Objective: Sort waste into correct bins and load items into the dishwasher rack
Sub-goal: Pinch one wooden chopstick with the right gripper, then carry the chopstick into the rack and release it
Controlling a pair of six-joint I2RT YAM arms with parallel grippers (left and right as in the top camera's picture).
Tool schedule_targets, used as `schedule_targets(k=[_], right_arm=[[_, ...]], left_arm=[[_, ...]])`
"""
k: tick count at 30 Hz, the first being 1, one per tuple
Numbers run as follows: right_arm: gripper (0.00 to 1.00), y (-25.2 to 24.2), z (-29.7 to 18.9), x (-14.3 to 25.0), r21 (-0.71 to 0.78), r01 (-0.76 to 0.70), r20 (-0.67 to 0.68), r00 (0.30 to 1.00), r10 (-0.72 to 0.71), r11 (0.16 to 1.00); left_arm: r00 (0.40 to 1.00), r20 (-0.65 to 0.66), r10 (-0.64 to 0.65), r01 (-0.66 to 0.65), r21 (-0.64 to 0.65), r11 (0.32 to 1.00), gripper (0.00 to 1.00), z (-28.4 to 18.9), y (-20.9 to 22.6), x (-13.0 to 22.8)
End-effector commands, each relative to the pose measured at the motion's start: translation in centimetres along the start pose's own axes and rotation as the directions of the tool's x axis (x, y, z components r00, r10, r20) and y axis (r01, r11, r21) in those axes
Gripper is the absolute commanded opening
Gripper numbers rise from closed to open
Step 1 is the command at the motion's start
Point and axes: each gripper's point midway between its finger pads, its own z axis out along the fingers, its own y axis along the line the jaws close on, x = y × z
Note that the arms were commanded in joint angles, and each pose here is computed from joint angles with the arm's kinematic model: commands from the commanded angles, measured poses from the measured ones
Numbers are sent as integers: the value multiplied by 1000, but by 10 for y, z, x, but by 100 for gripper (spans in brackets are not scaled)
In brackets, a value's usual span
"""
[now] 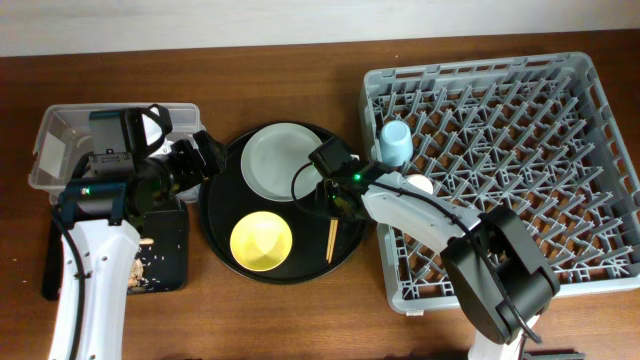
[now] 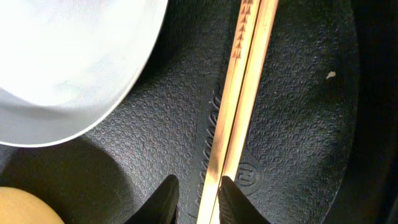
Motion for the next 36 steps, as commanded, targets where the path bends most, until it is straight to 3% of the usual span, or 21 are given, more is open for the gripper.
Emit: schedule_targets(k=[1,28,32,36], right_arm=[[24,2,0,-6,30,5,40,999,-6,1000],[23,-6,24,-2,68,-20,23,1000,19,998],[7,-8,24,0,75,-21,14,1000,20,997],[4,-8,24,0,76,-21,13,1000,20,997]], left_arm=[[1000,9,13,-13,-1,1000,99,-2,0,-2],[1000,9,13,-13,-2,1000,99,-2,0,-2],[1000,9,13,-13,-2,1000,99,-2,0,-2],[1000,9,13,-13,-2,1000,99,-2,0,-2]])
